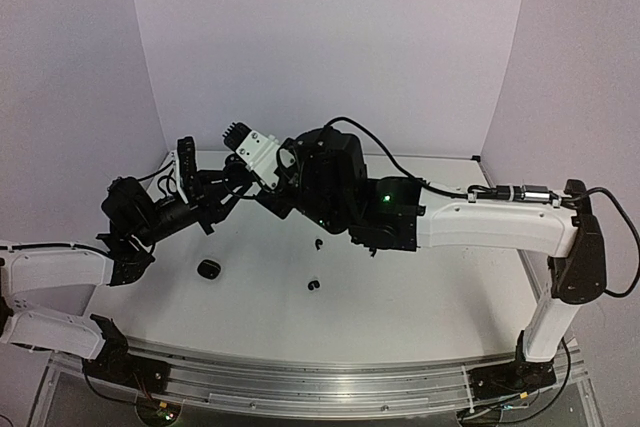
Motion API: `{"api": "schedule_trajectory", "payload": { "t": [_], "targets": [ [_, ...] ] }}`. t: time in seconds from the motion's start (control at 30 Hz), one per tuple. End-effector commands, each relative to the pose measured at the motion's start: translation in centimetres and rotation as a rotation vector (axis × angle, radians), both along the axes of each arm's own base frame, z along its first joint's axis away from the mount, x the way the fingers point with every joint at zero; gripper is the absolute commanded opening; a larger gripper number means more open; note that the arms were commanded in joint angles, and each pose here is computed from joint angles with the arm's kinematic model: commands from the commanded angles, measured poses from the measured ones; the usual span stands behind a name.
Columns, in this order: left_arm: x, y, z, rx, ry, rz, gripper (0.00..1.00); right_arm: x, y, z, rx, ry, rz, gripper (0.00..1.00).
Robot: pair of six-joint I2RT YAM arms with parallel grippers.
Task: Insert the wireless bluetooth earbuds into the charging case
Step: Insert the right earbud into the right side groove of the charging case.
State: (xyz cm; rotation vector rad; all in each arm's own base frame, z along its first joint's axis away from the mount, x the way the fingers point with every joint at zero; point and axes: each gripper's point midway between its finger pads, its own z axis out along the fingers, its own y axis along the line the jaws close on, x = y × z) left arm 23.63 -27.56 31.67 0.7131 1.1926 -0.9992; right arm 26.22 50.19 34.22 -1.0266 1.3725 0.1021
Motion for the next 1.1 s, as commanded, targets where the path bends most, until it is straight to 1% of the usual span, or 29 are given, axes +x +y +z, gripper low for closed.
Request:
{"api": "schedule_trajectory", "payload": {
  "t": [0.0, 0.23, 0.5, 0.63, 0.73, 0.93, 1.0, 1.07],
  "targets": [
    [-0.2, 0.6, 4.4, -0.085, -0.083, 0.022, 0.0, -0.8, 0.1, 0.0, -0.01, 0.0, 0.031, 0.0],
    [0.2, 0.8, 4.8, -0.103, -0.068, 0.039, 0.0, -2.0, 1.0, -1.1, -0.046, -0.003, 0.092, 0.0],
    [0.3, 1.0, 4.9, -0.103, -0.066, 0.05, 0.0, -2.9, 0.7, -1.8, -0.067, 0.004, 0.14, 0.0],
    [-0.2, 0.8, 4.8, -0.089, -0.101, 0.035, 0.0, -2.7, 0.8, -1.8, -0.073, -0.003, 0.136, 0.03],
    [-0.7, 0.7, 4.7, -0.075, -0.128, 0.014, 0.0, -2.3, 0.9, -0.8, -0.055, -0.016, 0.113, 0.03],
    [-0.6, 0.7, 4.1, -0.062, -0.098, 0.016, 0.0, -2.5, -0.2, 1.2, 0.009, 0.0, 0.112, 0.04],
    [-0.5, 0.7, 4.0, -0.06, -0.094, 0.019, 0.0, -3.1, -1.0, 2.5, 0.061, 0.027, 0.153, 0.07],
    [-0.5, 0.6, 3.7, -0.049, -0.087, 0.018, 0.0, -4.0, -1.8, 4.0, 0.116, 0.054, 0.217, 0.14]
  ]
}}
